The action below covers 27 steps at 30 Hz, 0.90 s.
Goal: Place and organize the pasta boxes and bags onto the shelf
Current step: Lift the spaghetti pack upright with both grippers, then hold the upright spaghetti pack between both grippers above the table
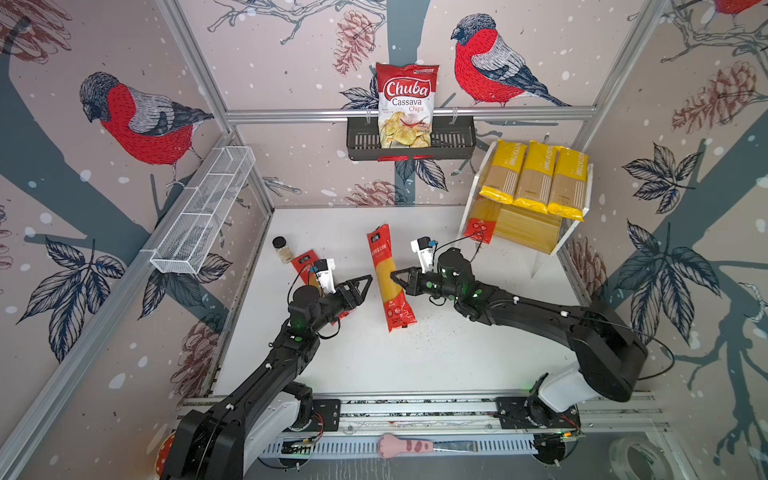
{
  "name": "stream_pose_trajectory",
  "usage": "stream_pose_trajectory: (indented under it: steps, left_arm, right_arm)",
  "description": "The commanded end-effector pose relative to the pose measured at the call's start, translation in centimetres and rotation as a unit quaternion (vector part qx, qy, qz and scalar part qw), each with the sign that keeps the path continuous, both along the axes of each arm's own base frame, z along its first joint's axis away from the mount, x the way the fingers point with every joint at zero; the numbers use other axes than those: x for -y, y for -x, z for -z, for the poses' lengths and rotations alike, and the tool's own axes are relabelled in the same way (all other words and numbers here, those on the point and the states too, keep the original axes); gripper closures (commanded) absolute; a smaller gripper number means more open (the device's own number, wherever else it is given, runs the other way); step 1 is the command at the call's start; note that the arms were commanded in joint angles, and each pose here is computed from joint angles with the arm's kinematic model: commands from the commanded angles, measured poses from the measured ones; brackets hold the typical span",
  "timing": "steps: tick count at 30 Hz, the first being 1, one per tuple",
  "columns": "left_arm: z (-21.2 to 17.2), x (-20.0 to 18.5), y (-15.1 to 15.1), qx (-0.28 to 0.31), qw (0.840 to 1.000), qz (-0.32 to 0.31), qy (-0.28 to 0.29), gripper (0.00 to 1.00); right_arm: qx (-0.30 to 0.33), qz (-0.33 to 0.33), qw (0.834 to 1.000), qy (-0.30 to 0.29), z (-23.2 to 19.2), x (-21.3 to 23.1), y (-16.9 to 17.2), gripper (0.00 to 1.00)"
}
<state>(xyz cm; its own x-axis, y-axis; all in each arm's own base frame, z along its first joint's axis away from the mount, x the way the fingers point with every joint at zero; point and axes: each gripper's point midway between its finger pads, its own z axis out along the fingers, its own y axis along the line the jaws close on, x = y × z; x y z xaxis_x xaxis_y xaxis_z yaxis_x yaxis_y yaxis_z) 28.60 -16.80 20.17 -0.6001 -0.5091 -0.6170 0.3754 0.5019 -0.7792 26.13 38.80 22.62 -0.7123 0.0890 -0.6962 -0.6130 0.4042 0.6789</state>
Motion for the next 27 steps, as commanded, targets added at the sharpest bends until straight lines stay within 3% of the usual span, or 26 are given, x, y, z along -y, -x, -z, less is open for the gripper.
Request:
stream_pose_trajectory:
  steps: [1,10,17,27]
  left_arm:
    - [-5.1,1.9,1.5,0.089,0.992,0.079,0.045,0.22]
    - [-8.6,2.6,3.1,0.149,0.977,0.127,0.087,0.22]
    - [-10.1,2.8,3.8,0.175,0.969,0.143,0.102,0.26]
    - [-10.8,3.2,4.0,0.180,0.963,0.160,0.118,0.47]
  right_arm:
    - [0.093,-0.038,0.991,-0.084,-6.7,-0.6,1.6,0.97]
    - [0.129,-0.106,0.975,-0.149,-11.6,-0.1,5.6,0.97]
    - [0.127,-0.139,0.968,-0.167,-12.1,0.2,7.5,0.97]
    - [0.109,-0.146,0.971,-0.158,-10.6,0.1,7.7,0.97]
